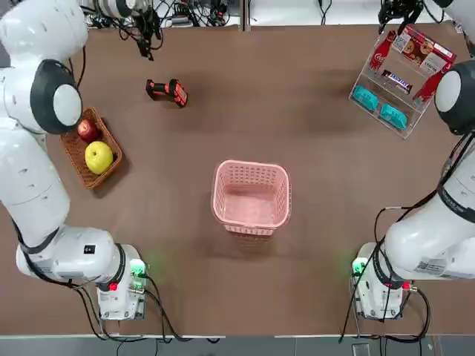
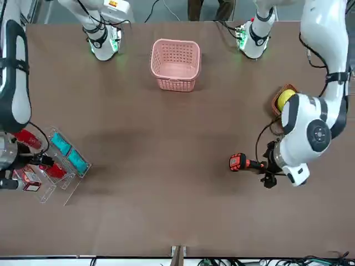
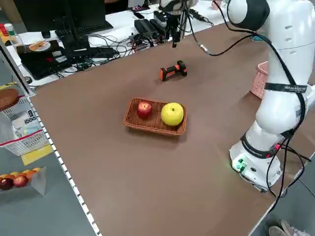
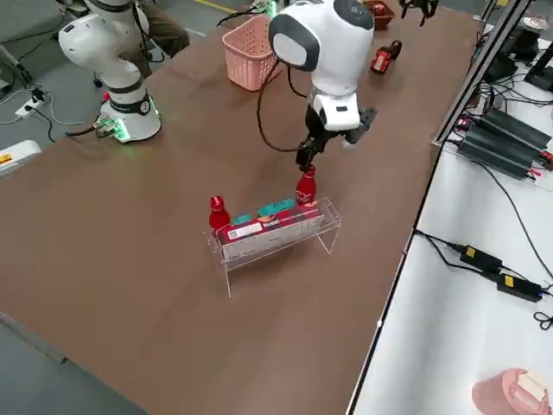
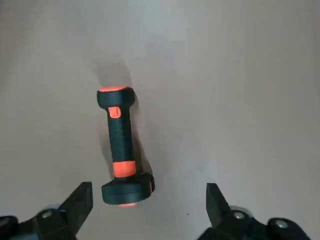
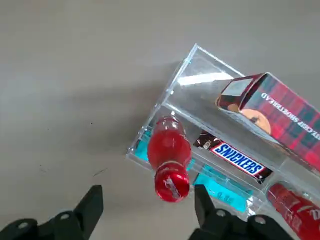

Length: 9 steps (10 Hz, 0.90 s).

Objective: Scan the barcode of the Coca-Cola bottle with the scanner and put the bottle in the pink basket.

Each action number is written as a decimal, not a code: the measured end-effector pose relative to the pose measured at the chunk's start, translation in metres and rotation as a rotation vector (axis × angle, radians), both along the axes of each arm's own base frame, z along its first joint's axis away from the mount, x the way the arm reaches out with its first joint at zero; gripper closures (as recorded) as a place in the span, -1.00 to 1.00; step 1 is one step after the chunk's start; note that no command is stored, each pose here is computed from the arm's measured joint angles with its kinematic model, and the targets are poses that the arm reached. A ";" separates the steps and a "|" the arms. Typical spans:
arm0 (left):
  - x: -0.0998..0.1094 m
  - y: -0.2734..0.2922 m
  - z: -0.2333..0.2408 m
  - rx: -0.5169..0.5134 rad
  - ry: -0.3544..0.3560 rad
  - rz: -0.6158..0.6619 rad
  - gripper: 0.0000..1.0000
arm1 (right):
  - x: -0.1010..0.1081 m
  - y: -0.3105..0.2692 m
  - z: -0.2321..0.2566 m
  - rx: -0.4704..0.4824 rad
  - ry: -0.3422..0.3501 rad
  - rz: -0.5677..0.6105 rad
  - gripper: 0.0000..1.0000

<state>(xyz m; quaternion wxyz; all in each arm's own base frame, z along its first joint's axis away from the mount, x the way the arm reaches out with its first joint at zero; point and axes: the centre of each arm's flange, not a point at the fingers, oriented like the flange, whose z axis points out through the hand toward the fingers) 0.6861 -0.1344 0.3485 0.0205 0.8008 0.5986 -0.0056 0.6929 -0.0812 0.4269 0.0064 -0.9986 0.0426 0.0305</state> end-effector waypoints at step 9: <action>-0.026 0.007 -0.089 0.016 0.017 0.031 -1.00 | 0.000 -0.011 -0.007 0.000 -0.013 0.028 0.00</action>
